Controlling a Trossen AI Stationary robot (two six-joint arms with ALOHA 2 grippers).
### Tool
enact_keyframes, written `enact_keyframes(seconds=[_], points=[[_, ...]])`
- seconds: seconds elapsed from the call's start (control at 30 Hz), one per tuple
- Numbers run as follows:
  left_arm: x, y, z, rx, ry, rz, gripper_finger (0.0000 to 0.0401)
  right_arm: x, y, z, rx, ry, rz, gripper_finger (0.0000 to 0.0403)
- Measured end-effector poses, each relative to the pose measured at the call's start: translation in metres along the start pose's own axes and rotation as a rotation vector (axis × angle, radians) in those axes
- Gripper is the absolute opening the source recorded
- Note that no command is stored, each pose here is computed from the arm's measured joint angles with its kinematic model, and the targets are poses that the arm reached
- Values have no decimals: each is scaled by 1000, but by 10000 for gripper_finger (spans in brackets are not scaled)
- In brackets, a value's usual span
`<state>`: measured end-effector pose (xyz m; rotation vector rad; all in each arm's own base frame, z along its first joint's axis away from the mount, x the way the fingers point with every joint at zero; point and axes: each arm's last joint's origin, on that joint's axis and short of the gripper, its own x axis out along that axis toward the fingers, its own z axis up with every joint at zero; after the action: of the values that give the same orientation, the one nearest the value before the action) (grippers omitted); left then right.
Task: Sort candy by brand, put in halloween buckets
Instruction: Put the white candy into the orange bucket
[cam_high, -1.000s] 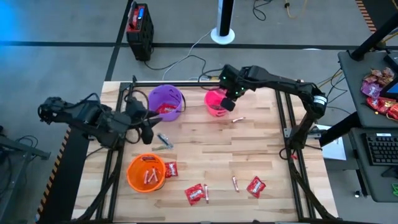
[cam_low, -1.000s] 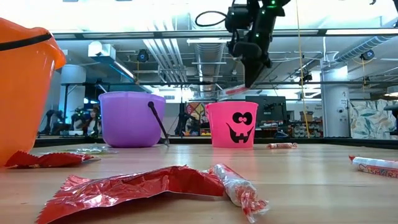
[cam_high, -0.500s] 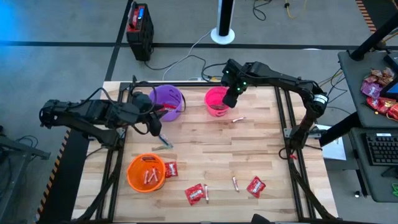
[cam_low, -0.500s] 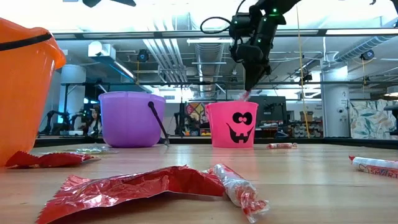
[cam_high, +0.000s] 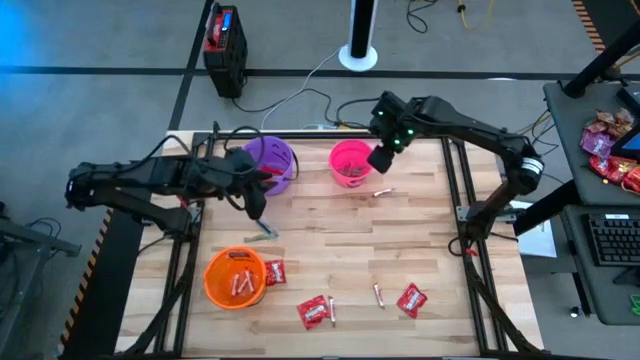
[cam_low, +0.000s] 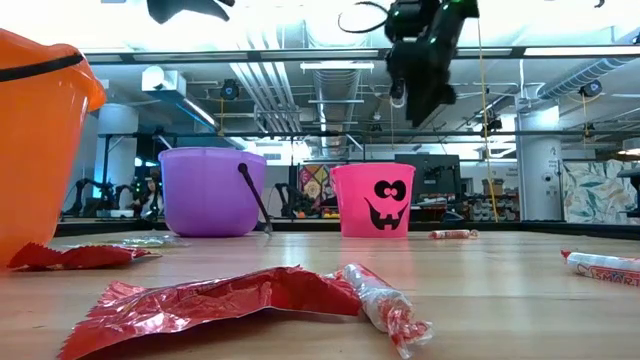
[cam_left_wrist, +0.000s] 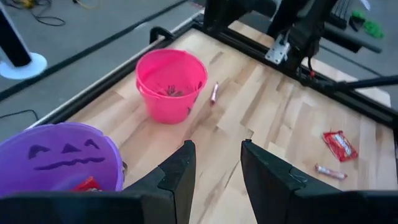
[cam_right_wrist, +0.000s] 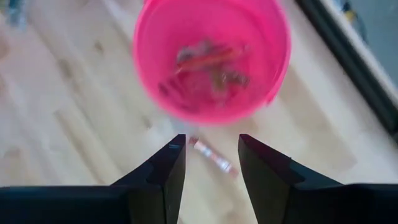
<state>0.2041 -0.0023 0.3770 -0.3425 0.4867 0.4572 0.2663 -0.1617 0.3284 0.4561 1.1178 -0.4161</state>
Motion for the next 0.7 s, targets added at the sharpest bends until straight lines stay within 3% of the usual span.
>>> enact_keyframes(seconds=[0.17, 0.3, 0.53, 0.7], points=[[7, -2, 2, 70, -6, -12, 112, -17, 7, -27, -2, 31, 19, 139], [9, -4, 4, 97, -23, -18, 112, -12, 15, -57, -42, 59, 35, 137], [10, -3, 6, 135, -48, 28, 112, 41, 26, -104, -280, 52, 90, 137], [10, -3, 7, 129, -61, 30, 112, 81, 24, -113, -333, -23, 97, 137]])
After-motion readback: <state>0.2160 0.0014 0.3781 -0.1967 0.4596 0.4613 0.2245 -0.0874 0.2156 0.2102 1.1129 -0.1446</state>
